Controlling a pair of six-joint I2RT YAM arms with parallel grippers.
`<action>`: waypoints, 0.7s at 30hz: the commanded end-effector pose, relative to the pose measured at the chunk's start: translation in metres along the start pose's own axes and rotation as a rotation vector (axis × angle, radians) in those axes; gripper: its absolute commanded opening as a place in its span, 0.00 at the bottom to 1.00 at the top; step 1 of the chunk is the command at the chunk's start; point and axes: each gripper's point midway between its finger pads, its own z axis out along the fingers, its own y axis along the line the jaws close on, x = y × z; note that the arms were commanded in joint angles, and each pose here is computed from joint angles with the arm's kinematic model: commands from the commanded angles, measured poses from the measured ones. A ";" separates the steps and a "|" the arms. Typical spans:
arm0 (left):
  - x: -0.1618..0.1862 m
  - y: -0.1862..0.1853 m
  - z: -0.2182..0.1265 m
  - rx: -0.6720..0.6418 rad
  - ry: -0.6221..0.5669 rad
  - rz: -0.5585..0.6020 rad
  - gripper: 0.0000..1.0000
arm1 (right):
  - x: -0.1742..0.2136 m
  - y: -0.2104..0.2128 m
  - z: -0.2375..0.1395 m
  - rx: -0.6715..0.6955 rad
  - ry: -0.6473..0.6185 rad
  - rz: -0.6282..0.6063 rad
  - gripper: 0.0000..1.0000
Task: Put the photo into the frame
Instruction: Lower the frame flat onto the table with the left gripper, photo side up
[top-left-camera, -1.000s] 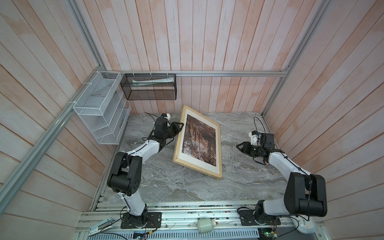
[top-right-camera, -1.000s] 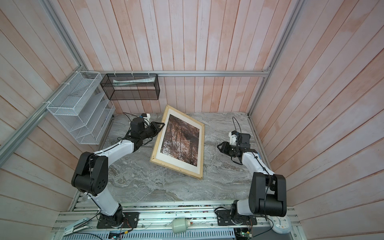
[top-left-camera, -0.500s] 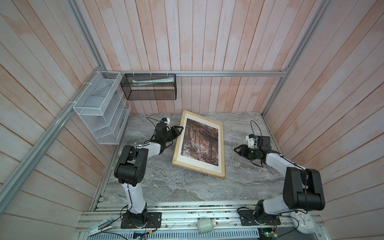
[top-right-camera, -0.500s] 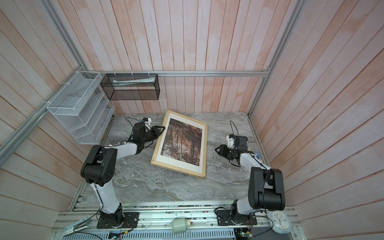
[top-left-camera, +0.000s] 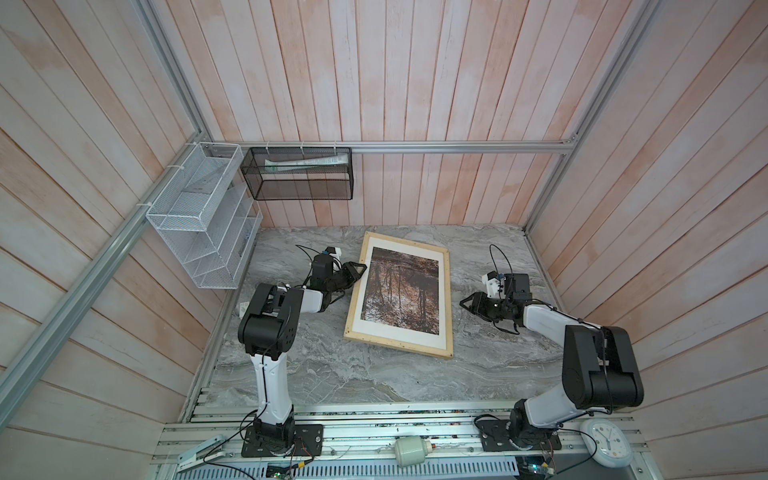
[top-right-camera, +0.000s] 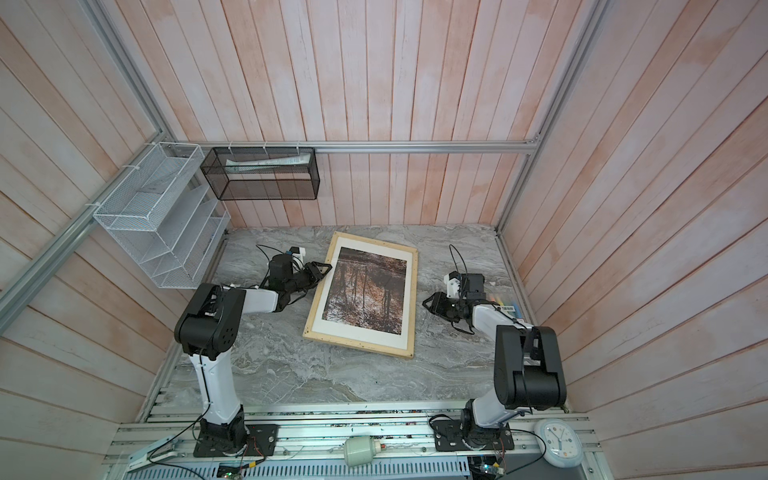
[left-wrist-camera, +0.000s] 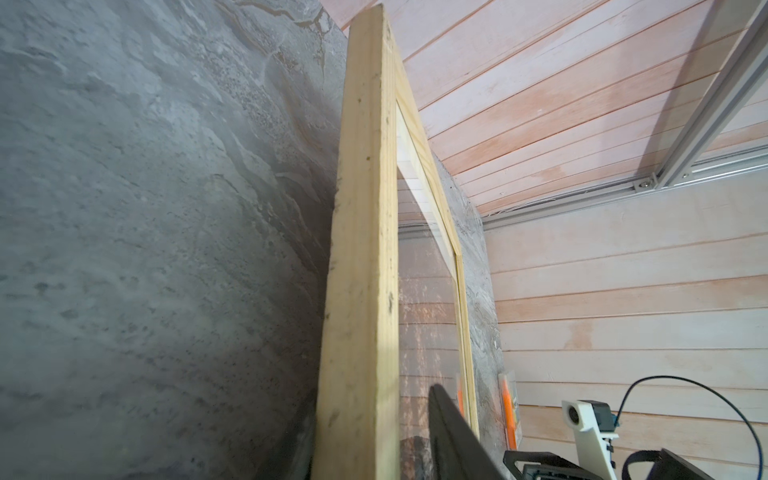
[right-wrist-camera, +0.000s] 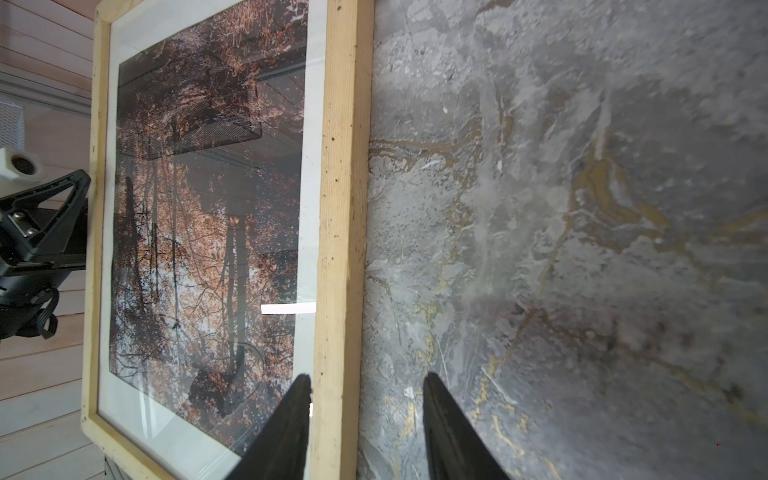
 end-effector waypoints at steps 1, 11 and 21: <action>-0.006 -0.013 -0.001 0.060 -0.017 0.060 0.43 | -0.004 0.002 0.006 0.004 -0.001 -0.011 0.46; -0.007 0.008 -0.003 -0.070 -0.018 0.099 0.47 | 0.000 0.001 0.013 0.010 0.018 -0.015 0.47; -0.012 0.009 -0.006 -0.120 -0.016 0.138 0.49 | 0.003 -0.001 0.015 0.024 0.021 -0.022 0.48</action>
